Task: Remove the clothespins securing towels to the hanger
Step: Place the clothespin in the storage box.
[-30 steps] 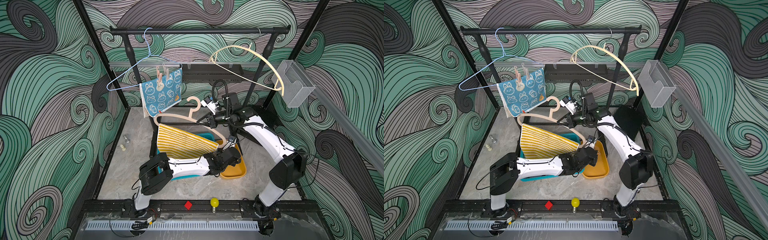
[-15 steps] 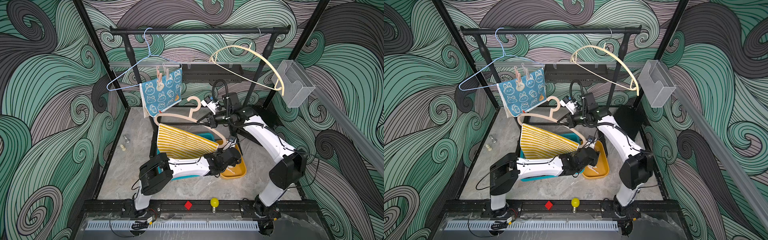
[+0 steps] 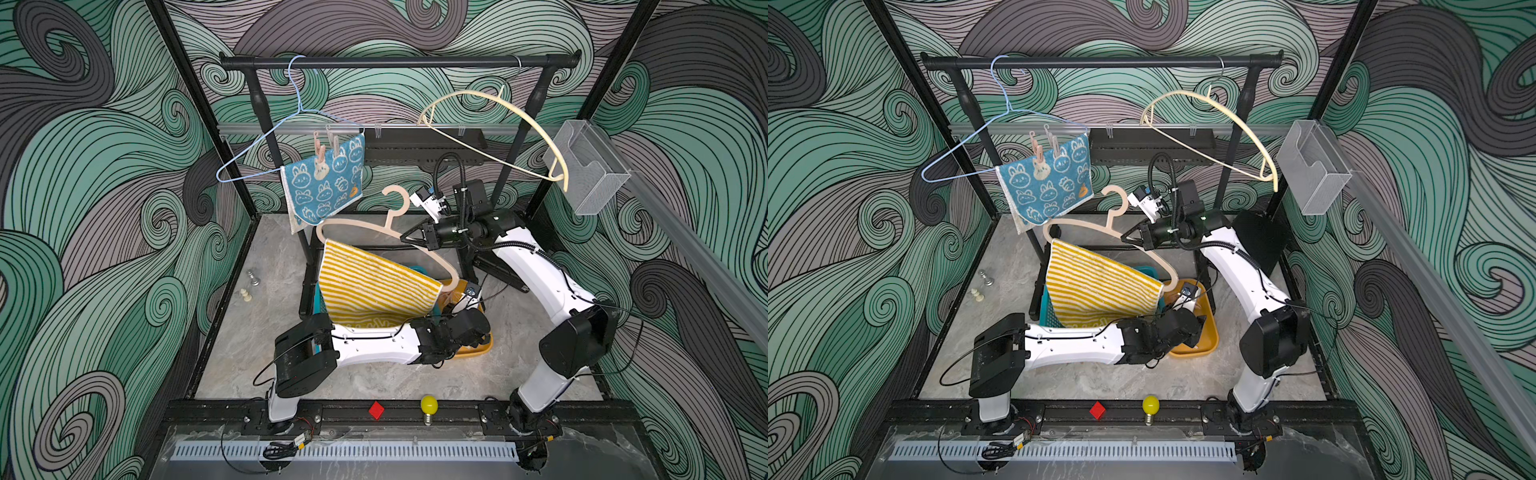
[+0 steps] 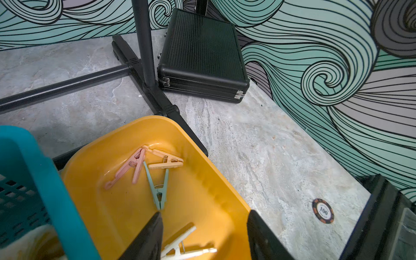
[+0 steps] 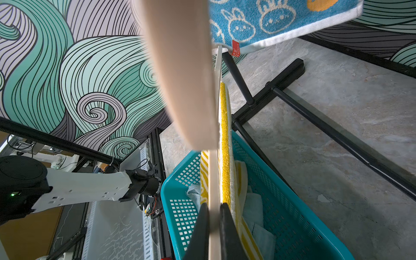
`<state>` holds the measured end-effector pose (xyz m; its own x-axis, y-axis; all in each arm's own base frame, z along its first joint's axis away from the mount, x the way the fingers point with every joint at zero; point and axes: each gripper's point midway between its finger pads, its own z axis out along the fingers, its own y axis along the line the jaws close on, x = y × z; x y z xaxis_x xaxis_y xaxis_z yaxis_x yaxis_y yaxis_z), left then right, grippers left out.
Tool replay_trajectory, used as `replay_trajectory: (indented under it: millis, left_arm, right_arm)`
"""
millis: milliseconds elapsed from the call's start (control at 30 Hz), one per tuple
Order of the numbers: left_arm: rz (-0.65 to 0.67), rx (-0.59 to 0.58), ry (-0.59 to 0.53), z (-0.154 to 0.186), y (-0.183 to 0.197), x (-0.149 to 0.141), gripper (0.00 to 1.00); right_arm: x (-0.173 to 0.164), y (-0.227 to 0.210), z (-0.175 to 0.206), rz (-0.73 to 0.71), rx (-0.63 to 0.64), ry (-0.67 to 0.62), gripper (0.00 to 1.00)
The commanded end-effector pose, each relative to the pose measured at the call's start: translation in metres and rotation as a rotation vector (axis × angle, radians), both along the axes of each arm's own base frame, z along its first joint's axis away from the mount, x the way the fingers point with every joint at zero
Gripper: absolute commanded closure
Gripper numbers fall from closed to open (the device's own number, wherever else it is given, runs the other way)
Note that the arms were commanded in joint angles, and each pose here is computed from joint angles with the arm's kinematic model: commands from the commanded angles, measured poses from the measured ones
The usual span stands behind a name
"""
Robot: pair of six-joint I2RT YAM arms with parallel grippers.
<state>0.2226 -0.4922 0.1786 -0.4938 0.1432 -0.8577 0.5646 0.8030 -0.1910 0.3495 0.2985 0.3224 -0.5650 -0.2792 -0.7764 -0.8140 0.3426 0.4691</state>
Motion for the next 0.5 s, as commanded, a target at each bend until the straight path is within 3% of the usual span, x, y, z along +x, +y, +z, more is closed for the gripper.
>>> replay_trajectory:
  millis: [0, 467]
  left_arm:
    - [-0.036, -0.038, -0.016, 0.027, 0.002, -0.012, 0.42]
    - [0.073, -0.064, 0.044, 0.027, 0.044, -0.022, 0.42]
  right_arm:
    - [0.000, -0.005, 0.023, 0.004, 0.030, -0.058, 0.99]
    - [0.007, -0.012, 0.028, -0.016, 0.045, -0.050, 0.96]
